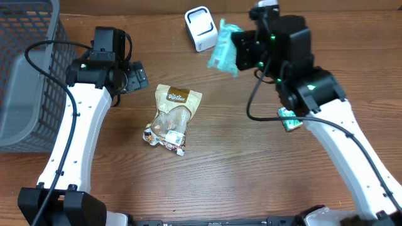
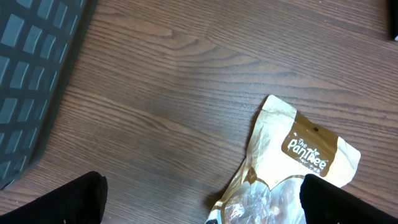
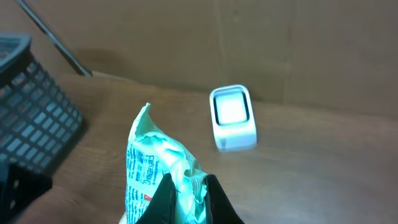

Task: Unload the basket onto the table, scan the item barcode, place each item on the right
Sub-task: 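Lift the wet-wipe pack and carry it up toward the white scanner, then hold the wet-wipe pack in front of the white scanner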

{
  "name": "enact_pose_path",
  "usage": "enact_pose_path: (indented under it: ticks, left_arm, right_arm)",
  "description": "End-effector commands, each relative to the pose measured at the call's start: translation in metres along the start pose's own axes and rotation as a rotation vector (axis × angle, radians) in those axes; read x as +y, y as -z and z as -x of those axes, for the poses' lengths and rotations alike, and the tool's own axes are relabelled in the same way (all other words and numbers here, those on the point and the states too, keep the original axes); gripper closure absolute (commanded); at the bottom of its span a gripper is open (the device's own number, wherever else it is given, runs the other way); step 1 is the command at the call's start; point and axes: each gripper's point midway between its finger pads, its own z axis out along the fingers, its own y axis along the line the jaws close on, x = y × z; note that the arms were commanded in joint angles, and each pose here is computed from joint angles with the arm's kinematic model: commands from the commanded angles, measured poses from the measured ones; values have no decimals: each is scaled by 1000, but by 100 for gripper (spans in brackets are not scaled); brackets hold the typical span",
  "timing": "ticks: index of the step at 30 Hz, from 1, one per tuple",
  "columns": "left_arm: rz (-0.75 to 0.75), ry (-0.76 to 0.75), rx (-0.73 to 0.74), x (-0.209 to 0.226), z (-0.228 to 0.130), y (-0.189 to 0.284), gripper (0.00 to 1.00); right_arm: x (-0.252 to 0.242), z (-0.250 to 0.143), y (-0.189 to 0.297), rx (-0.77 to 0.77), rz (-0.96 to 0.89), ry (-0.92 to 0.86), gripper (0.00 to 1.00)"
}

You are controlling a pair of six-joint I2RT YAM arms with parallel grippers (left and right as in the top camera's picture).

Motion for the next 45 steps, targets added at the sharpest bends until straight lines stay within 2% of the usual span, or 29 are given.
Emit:
enact_pose_path:
  ticks: [1, 8, 14, 21, 31, 38, 45]
  left_arm:
    - [-4, -27, -12, -2, 3, 3, 0]
    - [-4, -27, -12, -2, 3, 3, 1]
    - [-4, -27, -12, -2, 3, 3, 0]
    - [-4, -27, -12, -2, 3, 3, 0]
    - [-4, -27, -12, -2, 3, 3, 0]
    - [-4, -27, -12, -2, 3, 3, 1]
    - [-4, -27, -12, -2, 3, 3, 0]
  right_arm:
    - [8, 16, -20, -79, -8, 212, 96]
    - [-11, 12, -88, -141, -177, 564, 96]
    - [-33, 19, -131, -262, -365, 661, 96]
    - [-32, 20, -161, -409, -429, 780, 96]
    - [-28, 29, -196, -497, -440, 781, 96]
    - [-28, 22, -228, -475, -425, 791, 96]
    - [-32, 7, -239, -453, -412, 767, 96]
